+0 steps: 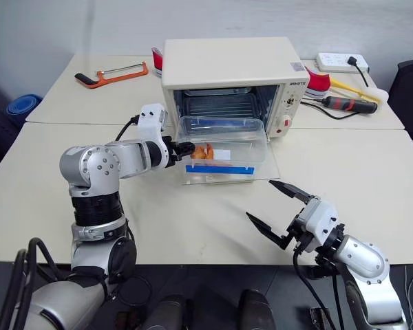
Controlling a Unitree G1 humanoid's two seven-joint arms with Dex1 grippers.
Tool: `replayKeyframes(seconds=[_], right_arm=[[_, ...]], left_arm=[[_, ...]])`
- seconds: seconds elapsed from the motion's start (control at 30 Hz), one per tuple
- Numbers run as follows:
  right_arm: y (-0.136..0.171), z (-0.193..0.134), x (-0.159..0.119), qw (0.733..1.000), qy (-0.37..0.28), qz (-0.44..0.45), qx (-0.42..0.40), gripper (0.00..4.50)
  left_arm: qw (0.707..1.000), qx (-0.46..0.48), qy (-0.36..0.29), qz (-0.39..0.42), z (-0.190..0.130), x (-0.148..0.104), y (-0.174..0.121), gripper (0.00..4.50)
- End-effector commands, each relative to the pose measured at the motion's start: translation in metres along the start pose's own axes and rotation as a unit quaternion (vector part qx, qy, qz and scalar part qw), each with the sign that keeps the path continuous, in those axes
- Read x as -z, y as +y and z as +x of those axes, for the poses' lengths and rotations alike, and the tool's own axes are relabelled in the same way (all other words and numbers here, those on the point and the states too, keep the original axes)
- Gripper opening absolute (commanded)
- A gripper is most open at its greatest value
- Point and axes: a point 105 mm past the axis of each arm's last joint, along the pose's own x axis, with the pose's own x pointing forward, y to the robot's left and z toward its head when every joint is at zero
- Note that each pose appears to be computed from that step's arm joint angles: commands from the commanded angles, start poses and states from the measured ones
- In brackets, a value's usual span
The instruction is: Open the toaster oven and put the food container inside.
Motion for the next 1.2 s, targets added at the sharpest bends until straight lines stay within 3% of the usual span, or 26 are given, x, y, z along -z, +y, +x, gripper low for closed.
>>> replayKeyframes(seconds=[0.03,0.23,0.3,0.37,0.47,0.57,0.63,0.7,0.93,1.2], right_arm=[[-0.006,-0.004,-0.013,1.000,-0.011,0.005,0.014,4.50],[-0.001,-0.001,-0.013,0.997,0.010,0.075,-0.027,4.50],[0.001,0.003,-0.003,0.993,0.044,0.095,-0.055,4.11],[0.001,0.005,0.005,0.990,0.075,0.096,-0.075,3.61],[-0.002,0.010,0.017,0.985,0.109,0.087,-0.105,2.59],[-0.013,0.018,0.024,0.984,0.116,0.078,-0.113,1.51],[-0.027,0.032,0.027,0.985,0.111,0.067,-0.112,0.83],[-0.038,0.045,0.029,0.987,0.107,0.052,-0.108,0.09],[-0.060,0.076,0.036,0.990,0.107,0.046,-0.083,0.04],[-0.100,0.113,0.035,0.995,0.091,0.013,-0.027,0.04]], left_arm=[[0.996,0.043,-0.079,0.025,-0.022,-0.034,0.000,3.41],[0.987,0.079,-0.113,0.082,-0.052,-0.048,0.029,3.41],[0.978,0.125,-0.088,0.141,-0.070,-0.034,0.044,3.03],[0.968,0.144,-0.035,0.202,-0.082,-0.007,0.062,2.55],[0.945,0.209,-0.006,0.251,-0.099,0.028,0.073,1.63],[0.929,0.264,0.016,0.260,-0.102,0.054,0.064,0.68],[0.921,0.294,0.001,0.257,-0.087,0.065,0.041,0.06],[0.917,0.308,-0.019,0.254,-0.071,0.069,0.025,0.00],[0.931,0.284,-0.063,0.220,-0.024,0.065,-0.004,0.00],[0.950,0.201,-0.133,0.201,0.017,0.031,-0.003,0.00]])
